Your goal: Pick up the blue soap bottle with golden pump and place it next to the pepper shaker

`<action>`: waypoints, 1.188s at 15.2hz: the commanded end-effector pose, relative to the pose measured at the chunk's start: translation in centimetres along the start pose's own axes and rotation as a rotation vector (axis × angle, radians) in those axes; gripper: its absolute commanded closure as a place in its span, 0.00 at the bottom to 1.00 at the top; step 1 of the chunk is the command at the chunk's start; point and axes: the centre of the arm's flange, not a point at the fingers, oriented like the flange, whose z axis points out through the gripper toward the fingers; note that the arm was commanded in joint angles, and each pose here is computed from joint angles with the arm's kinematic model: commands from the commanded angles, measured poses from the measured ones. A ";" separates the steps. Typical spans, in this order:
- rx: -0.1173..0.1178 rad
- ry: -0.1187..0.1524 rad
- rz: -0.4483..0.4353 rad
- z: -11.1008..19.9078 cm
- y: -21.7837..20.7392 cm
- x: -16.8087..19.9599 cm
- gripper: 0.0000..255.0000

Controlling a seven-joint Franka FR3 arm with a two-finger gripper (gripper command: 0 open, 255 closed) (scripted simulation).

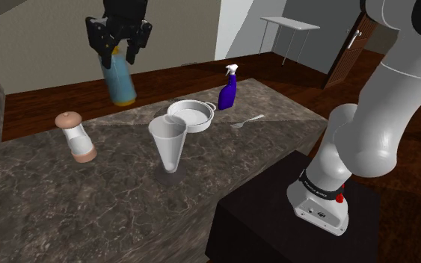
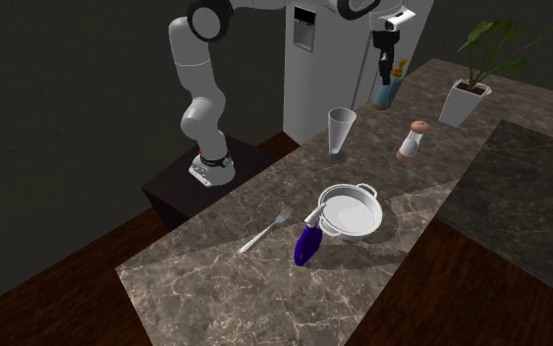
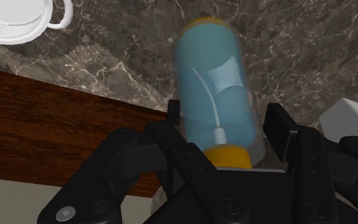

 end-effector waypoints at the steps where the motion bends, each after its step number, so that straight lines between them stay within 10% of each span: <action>1: 0.001 0.000 0.002 0.5 -2.6 0.5 1.00; 5: 0.001 0.000 0.002 1.6 -8.1 2.0 1.00; 18: 0.001 0.000 0.002 8.0 -7.4 -0.3 1.00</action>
